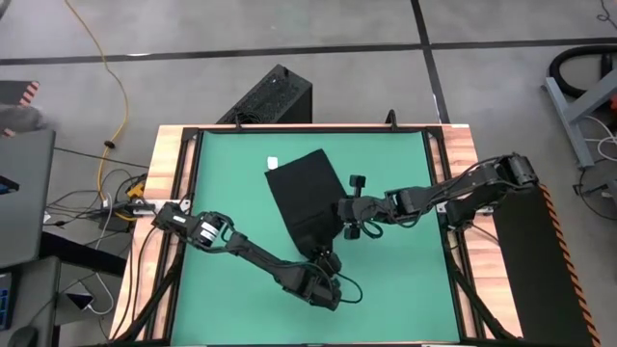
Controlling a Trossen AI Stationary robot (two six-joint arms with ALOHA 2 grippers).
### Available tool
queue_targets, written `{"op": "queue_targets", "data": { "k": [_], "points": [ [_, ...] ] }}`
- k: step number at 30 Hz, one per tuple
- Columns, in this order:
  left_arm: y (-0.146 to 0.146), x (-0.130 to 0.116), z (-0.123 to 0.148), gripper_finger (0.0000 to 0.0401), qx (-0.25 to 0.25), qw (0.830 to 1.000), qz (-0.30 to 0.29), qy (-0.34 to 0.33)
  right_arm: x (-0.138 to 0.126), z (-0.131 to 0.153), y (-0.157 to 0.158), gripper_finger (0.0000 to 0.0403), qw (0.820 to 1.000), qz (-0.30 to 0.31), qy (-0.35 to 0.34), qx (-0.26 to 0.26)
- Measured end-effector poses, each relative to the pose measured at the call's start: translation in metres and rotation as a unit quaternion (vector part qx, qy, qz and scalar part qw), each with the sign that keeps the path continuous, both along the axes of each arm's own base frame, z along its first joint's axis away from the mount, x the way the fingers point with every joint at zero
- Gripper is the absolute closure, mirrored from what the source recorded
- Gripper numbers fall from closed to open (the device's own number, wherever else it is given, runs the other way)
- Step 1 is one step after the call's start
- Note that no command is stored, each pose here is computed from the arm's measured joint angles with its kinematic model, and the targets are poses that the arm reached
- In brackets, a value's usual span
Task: Roll towel into tight, uniform cylinder
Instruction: Roll the black towel
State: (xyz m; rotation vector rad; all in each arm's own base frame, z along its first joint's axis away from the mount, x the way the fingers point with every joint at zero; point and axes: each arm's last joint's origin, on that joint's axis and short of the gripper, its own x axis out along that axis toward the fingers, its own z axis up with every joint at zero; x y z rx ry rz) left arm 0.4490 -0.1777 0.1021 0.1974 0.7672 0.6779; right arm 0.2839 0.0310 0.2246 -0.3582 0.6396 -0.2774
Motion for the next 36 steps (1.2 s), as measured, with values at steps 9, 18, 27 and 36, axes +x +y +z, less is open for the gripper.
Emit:
{"op": "queue_targets", "data": {
  "k": [9, 18, 27, 36],
  "points": [
    [0.009, -0.020, -0.005, 0.0375, -0.010, 0.996, 0.050, 0.071, -0.002, -0.002, 0.000, 0.0403, 1.000, 0.000, 0.015, -0.002],
    [-0.002, -0.055, 0.010, 0.0399, 0.027, 0.986, 0.072, 0.151, -0.003, -0.003, 0.004, 0.0403, 1.000, -0.006, 0.013, 0.017],
    [-0.019, -0.082, 0.061, 0.0401, 0.039, 0.990, 0.068, 0.118, -0.006, -0.004, 0.022, 0.0403, 0.999, 0.018, 0.012, 0.025],
    [-0.011, -0.098, 0.111, 0.0401, 0.047, 0.992, 0.061, 0.101, -0.015, 0.006, 0.041, 0.0403, 0.998, 0.045, -0.008, 0.036]
  ]
}}
